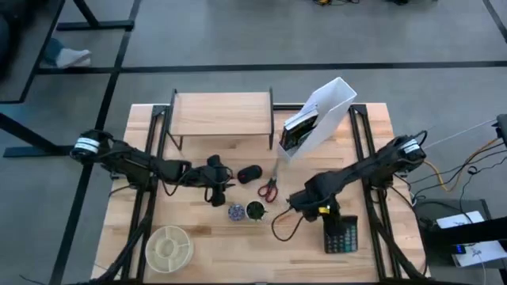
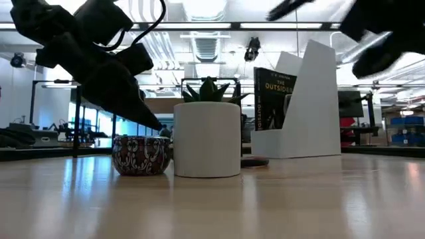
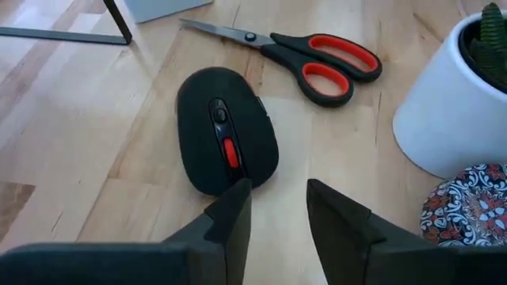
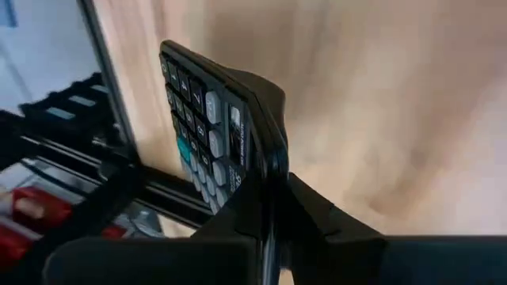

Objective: Stock shelves
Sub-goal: Remove the black calculator from the white file holder

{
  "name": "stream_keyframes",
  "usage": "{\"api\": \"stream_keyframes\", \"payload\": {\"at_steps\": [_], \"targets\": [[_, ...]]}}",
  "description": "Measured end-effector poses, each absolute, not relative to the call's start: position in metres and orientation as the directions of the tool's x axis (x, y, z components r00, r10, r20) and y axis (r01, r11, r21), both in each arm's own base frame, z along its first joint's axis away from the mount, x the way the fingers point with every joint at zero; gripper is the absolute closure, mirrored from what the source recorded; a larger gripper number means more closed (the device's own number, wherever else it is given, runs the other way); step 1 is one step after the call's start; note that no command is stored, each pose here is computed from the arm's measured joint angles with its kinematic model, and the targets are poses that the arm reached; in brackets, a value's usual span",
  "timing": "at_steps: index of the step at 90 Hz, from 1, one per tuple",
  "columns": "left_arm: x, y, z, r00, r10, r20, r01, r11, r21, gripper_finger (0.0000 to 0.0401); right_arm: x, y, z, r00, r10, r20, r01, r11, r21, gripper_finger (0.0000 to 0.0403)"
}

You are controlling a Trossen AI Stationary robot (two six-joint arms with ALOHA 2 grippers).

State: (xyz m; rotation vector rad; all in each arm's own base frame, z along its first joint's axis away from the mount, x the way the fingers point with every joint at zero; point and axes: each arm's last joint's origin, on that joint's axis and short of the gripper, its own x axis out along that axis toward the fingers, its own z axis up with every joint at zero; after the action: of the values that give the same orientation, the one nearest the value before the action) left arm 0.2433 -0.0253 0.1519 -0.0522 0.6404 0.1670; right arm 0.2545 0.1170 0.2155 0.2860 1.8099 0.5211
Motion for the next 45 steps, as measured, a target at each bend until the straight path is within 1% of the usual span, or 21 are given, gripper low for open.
{"api": "stream_keyframes", "payload": {"at_steps": [4, 11, 26, 35, 45], "targets": [[0.243, -0.025, 0.151, 0.788, 0.139, -0.600, -0.170, 0.985, 0.004, 0.0301, 0.251, 0.123, 0.208, -0.300, 0.463, -0.834, -0.073, 0.860, 0.504, 0.0391], [0.241, -0.026, 0.150, 0.781, 0.136, -0.610, -0.164, 0.986, 0.011, 0.0301, 0.244, 0.131, 0.196, -0.311, 0.454, -0.835, -0.067, 0.866, 0.495, 0.0390], [0.240, -0.027, 0.148, 0.771, 0.134, -0.622, -0.153, 0.988, 0.023, 0.0293, 0.226, 0.140, 0.181, -0.386, 0.427, -0.818, 0.005, 0.888, 0.461, 0.0385], [0.241, -0.027, 0.149, 0.779, 0.133, -0.612, -0.153, 0.988, 0.019, 0.0285, 0.218, 0.142, 0.175, -0.416, 0.403, -0.815, 0.029, 0.902, 0.431, 0.0366], [0.241, -0.027, 0.149, 0.782, 0.132, -0.610, -0.153, 0.988, 0.018, 0.0274, 0.212, 0.141, 0.169, -0.435, 0.373, -0.819, 0.070, 0.921, 0.383, 0.0337]]}}
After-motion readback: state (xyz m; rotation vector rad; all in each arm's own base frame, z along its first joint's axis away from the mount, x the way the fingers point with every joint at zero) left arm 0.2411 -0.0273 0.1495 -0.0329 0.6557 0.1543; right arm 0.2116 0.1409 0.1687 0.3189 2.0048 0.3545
